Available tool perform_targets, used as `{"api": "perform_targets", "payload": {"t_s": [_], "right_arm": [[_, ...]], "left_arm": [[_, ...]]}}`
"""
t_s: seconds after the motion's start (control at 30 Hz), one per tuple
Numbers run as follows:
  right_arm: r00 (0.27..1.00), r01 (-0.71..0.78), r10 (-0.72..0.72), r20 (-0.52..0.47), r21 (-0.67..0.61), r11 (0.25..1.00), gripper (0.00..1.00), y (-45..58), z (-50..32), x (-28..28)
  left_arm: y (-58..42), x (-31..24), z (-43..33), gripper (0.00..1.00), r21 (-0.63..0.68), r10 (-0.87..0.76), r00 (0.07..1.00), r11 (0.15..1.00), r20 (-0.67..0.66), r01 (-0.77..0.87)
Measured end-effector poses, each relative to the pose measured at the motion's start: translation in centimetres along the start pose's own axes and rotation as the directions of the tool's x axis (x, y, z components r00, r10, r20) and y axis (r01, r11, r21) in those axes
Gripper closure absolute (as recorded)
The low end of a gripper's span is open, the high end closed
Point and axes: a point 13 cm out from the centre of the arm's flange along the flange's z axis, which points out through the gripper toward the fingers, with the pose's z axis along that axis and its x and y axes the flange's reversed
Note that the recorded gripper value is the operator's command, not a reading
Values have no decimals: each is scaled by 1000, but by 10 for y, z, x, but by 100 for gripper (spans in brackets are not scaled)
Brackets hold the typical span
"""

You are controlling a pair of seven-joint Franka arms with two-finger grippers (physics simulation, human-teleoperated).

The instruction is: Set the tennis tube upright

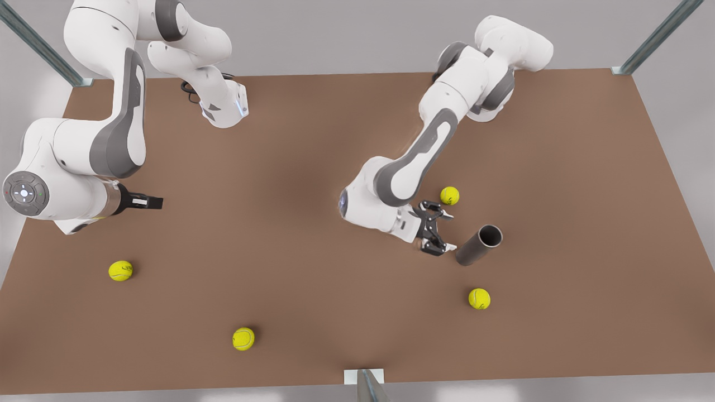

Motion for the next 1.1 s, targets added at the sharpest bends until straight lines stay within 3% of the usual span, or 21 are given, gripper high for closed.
{"api": "perform_targets", "payload": {"t_s": [0.07, 0.13, 0.23, 0.3, 0.47, 0.63, 0.87, 1.1], "right_arm": [[1000, 1, -1, 0, 0, 1000, 0, 0, 0, 0], [1000, 0, 0, 0, 0, 1000, 0, -1, 0, 0], [1000, 1, -1, 0, 0, 1000, 0, -1, 0, 0], [1000, 1, -1, 0, -1, 1000, 0, -1, 0, 0], [1000, 2, -2, 0, -1, 1000, 0, -1, 0, 0], [1000, 3, -3, 0, -1, 1000, 0, -1, 0, 0], [1000, 4, -4, 0, -1, 1000, 0, -1, 0, 0], [1000, 4, -4, 0, -1, 1000, 0, -1, 0, 0]], "left_arm": [[-30, -47, 55, 0, -122, 21, 974, 991, -227, -49], [-45, -87, 88, 0, -161, 43, 880, 978, -473, -135], [-2, -199, 71, 0, -42, 155, 716, 968, -680, -249], [16, -226, 44, 0, 111, 286, 615, 945, -735, -307], [17, -233, 19, 0, 423, 586, 423, 803, -692, -420], [12, -220, 15, 0, 608, 783, 279, 612, -556, -505], [7, -214, 17, 0, 735, 918, 138, 383, -373, -560], [5, -214, 18, 0, 791, 971, 38, 213, -235, -574]]}}
